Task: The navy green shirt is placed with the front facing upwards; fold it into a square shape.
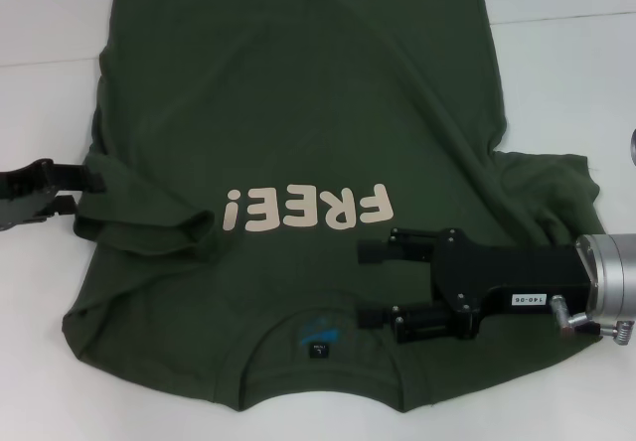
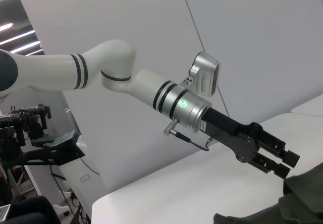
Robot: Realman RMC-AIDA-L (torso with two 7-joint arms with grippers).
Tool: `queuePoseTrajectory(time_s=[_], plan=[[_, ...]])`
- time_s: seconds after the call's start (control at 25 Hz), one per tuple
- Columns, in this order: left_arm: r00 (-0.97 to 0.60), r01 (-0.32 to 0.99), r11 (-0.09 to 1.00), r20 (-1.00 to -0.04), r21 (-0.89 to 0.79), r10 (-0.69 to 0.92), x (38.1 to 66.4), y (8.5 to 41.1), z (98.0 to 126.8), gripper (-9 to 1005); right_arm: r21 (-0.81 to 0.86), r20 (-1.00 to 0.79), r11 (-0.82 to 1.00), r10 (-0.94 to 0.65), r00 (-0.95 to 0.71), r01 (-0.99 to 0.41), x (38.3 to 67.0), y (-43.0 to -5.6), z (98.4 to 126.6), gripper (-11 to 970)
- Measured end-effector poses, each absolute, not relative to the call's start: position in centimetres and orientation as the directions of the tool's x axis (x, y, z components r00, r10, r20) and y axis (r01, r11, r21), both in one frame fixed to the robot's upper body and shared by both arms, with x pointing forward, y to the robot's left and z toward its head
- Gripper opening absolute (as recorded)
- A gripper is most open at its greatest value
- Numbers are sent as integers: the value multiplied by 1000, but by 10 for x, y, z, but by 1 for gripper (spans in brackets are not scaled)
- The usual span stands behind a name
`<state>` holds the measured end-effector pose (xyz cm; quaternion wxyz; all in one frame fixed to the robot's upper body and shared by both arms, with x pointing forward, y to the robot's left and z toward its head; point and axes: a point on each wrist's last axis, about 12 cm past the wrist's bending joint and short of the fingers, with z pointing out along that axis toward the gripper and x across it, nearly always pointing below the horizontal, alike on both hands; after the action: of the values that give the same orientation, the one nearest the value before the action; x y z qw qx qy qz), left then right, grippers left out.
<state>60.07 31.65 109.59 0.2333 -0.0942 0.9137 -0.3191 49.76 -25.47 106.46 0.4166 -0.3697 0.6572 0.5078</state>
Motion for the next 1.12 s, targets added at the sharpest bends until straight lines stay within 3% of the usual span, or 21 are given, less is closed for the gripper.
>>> queuePoseTrajectory(time_s=[1.12], plan=[[-884, -34, 814, -362, -580, -295, 604, 312, 1086, 510, 365, -921, 217, -59, -386, -905, 496, -256, 1063, 880]])
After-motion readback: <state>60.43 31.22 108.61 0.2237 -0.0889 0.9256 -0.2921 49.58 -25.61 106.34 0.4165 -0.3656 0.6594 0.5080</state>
